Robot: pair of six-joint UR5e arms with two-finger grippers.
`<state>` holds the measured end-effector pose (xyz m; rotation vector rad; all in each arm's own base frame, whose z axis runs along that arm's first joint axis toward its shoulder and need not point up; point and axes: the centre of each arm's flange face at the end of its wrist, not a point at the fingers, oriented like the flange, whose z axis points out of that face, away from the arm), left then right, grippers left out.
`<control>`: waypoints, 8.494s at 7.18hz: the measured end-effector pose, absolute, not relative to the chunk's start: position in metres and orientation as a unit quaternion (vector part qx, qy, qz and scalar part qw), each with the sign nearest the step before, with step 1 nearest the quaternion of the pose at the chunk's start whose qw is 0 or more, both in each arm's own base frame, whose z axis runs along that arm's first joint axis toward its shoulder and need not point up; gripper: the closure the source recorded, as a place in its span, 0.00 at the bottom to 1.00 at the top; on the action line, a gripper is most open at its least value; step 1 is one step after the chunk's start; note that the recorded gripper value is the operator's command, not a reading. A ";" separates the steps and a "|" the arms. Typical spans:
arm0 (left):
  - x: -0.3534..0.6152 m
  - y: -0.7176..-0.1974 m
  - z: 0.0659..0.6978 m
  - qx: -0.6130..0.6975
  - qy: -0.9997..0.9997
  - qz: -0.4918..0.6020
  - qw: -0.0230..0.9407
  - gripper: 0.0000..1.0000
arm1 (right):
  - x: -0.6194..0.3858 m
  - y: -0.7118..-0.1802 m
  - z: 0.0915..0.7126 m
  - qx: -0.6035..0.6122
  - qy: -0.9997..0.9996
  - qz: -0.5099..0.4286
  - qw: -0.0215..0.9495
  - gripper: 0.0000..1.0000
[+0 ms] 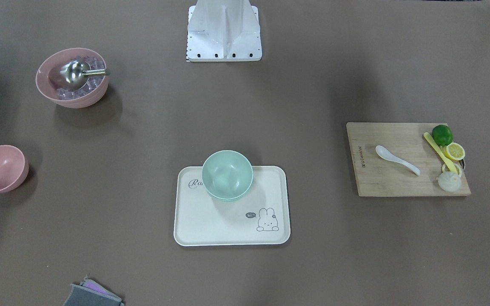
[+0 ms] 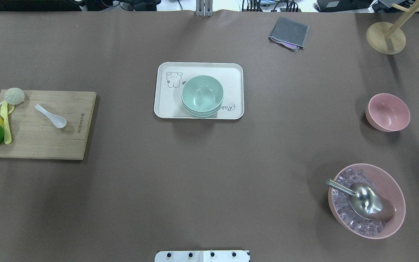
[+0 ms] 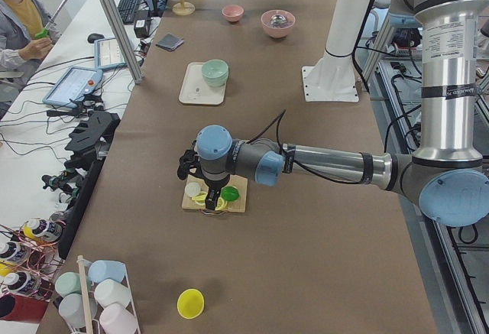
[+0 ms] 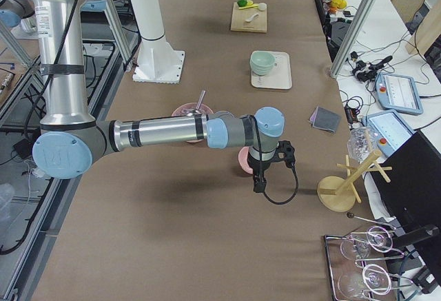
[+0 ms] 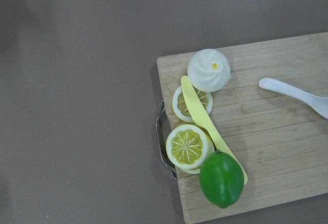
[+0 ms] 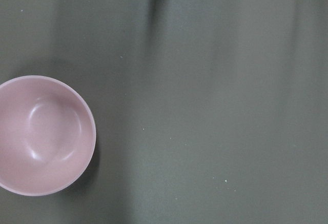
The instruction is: Stack pink bowl on green and place spoon
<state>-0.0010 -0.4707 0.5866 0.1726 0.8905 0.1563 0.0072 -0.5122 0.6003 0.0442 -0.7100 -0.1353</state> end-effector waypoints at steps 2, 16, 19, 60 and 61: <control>-0.001 -0.471 0.586 0.083 0.430 0.075 0.896 0.01 | 0.005 -0.512 0.600 0.021 -0.347 -0.068 0.935 0.00; 0.003 -0.488 0.567 0.073 0.441 -0.010 0.895 0.01 | -0.012 -0.515 0.581 0.024 -0.369 -0.072 0.926 0.00; 0.030 -0.494 0.557 0.052 0.447 -0.019 0.893 0.03 | -0.027 -0.525 0.576 0.015 -0.372 -0.065 0.926 0.00; 0.461 -0.610 0.184 -0.111 0.541 -0.301 0.777 0.04 | -0.335 -0.567 0.248 -0.038 -0.549 0.149 0.821 0.00; 0.490 -0.598 0.173 -0.085 0.563 -0.303 0.765 0.02 | -0.302 -0.571 0.266 -0.039 -0.552 0.139 0.821 0.00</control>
